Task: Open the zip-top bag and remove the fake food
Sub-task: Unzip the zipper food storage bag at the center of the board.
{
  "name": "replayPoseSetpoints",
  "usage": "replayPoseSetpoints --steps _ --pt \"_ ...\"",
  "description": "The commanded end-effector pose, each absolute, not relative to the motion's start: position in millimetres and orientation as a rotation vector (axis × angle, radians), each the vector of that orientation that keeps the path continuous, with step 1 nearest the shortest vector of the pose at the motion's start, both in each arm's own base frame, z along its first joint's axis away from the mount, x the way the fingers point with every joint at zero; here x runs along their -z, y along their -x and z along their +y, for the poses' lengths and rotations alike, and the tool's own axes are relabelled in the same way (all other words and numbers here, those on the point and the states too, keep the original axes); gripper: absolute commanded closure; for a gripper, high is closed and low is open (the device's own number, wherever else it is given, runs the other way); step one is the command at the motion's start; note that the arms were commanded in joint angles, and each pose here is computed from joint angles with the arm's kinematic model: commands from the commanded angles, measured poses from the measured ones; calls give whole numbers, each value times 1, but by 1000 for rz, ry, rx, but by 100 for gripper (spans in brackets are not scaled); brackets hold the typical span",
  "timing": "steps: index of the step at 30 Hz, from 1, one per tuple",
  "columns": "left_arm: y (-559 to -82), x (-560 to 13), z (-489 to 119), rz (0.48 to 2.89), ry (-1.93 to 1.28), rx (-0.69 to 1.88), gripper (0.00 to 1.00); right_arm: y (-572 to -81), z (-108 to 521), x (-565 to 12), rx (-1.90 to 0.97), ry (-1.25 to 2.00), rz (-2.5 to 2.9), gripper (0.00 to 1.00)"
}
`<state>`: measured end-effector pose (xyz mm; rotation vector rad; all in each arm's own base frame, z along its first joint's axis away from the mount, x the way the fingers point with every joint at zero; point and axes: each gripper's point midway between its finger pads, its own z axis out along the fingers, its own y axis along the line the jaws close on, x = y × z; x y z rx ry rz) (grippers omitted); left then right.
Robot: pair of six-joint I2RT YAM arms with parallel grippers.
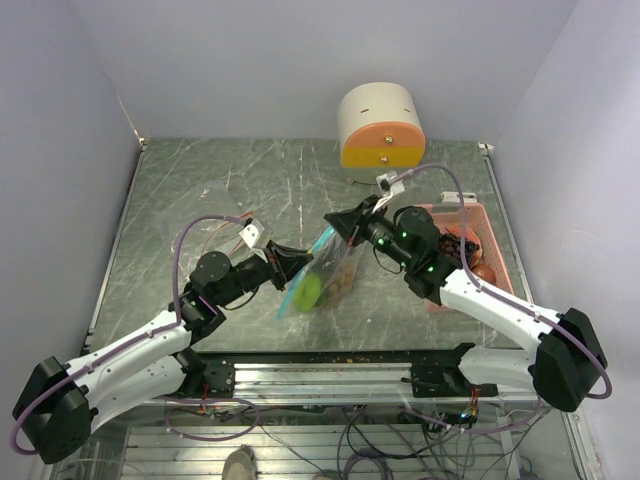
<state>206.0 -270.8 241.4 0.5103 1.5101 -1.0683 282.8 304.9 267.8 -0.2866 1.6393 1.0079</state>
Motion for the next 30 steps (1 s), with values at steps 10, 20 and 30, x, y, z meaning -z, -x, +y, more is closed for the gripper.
replayPoseSetpoints --steps 10,20,30 --pt "-182 -225 -258 1519 -491 1138 93 -374 219 -304 -890 37 1565 100" --pt "-175 -197 -241 1574 -442 1110 93 -405 194 -299 -932 -36 1554 100" --pt "-193 -211 -252 1601 -476 1045 93 -375 263 -323 -1038 170 1521 100"
